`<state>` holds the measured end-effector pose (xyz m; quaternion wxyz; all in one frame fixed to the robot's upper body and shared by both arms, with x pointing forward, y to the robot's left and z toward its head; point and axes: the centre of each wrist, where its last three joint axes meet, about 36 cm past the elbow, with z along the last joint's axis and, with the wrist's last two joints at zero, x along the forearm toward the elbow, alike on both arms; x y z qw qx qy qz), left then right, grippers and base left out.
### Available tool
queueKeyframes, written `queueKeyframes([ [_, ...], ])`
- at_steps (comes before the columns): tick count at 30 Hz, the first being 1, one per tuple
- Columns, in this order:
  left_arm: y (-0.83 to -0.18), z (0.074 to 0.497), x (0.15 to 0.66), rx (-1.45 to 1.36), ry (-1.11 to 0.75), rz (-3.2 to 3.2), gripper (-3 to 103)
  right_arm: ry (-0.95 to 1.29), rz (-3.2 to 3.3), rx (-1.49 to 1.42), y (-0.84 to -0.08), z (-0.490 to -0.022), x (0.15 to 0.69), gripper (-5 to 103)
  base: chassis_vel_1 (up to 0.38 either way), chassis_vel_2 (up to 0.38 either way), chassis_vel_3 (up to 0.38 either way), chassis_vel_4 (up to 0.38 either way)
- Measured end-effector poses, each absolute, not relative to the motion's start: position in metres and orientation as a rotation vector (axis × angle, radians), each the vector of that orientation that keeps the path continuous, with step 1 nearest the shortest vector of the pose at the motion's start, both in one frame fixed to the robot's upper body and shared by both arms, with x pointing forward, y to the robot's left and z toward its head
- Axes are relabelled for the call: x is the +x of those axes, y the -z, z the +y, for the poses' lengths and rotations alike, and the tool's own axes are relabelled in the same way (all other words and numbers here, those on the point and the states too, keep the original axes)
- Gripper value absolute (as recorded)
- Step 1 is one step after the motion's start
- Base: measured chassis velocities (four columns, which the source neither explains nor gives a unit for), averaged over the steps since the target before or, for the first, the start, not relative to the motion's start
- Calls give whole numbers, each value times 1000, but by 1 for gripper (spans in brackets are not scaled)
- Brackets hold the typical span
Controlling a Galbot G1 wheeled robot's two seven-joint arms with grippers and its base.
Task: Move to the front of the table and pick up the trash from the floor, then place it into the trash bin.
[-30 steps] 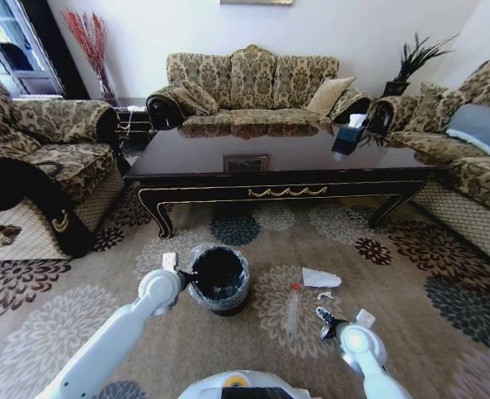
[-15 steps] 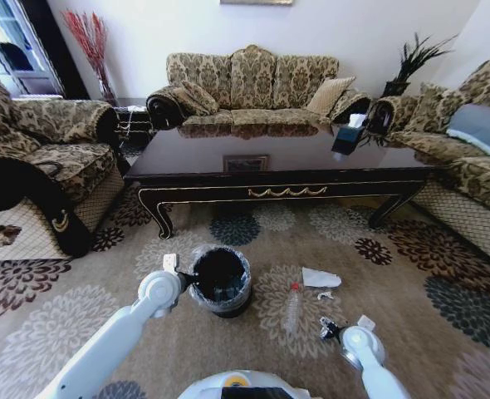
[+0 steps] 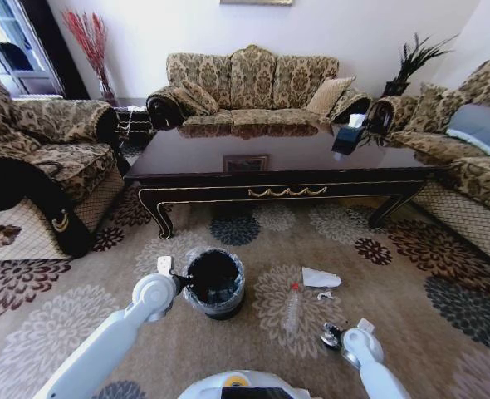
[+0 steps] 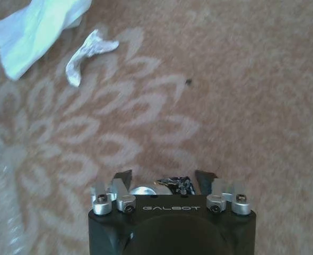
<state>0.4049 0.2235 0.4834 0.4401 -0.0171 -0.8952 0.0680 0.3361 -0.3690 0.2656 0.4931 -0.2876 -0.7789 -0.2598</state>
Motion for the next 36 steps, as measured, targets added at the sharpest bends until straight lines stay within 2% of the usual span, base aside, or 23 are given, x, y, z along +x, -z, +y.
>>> queueKeyframes([
  [3, -484, 225, 404, -41, -173, -2224, 0, 640, -1885, -696, -267, -365, 335, 58, 0, 0, 0, 0],
  [6, -483, 225, 401, -40, -181, -2222, 0, 649, -1879, -689, -273, -359, 331, 41, 0, 0, 0, 0],
  [9, -482, 224, 401, -42, -184, -2221, 0, 648, -1882, -683, -276, -358, 330, 36, 0, 0, 0, 0],
  [12, -482, 224, 400, -41, -183, -2221, 0, 646, -1888, -685, -277, -360, 331, 20, 0, 0, 0, 0],
  [14, -482, 224, 400, -41, -183, -2221, 0, 645, -1889, -686, -278, -361, 332, 20, 0, 0, 0, 0],
  [17, -482, 225, 400, -40, -186, -2221, 0, 644, -1903, -692, -281, -364, 333, 5, 0, 0, 0, 0],
  [18, -482, 225, 400, -40, -186, -2221, 0, 644, -1903, -692, -281, -364, 333, 5, 0, 0, 0, 0],
  [20, -482, 226, 401, -38, -188, -2222, 0, 651, -1913, -692, -285, -364, 333, -2, 0, 0, 0, 0],
  [22, -481, 226, 401, -38, -190, -2222, 0, 666, -1928, -689, -292, -364, 332, 7, 0, 0, 0, 0],
  [24, -481, 226, 401, -39, -192, -2222, 0, 675, -1937, -685, -297, -364, 331, 7, 0, 0, 0, 0],
  [27, -482, 225, 401, -41, -194, -2222, 0, 698, -1959, -682, -315, -367, 328, 23, 0, 0, 0, 0],
  [28, -482, 225, 401, -41, -194, -2222, 0, 698, -1959, -682, -315, -367, 328, 23, 0, 0, 0, 0],
  [30, -482, 225, 401, -44, -195, -2222, 0, 704, -1967, -684, -332, -370, 320, 34, 0, 0, 0, 0],
  [31, -481, 225, 401, -46, -196, -2221, 0, 704, -1966, -681, -338, -370, 316, 34, 0, 0, 0, 0],
  [33, -480, 226, 401, -51, -198, -2220, 0, 705, -1953, -671, -344, -367, 305, 44, 0, 0, 0, 0],
  [34, -480, 226, 401, -51, -198, -2220, 0, 705, -1953, -671, -344, -367, 305, 44, 0, 0, 0, 0],
  [36, -479, 226, 402, -50, -201, -2220, 0, 708, -1923, -666, -342, -361, 296, 56, 0, 0, 0, 0],
])
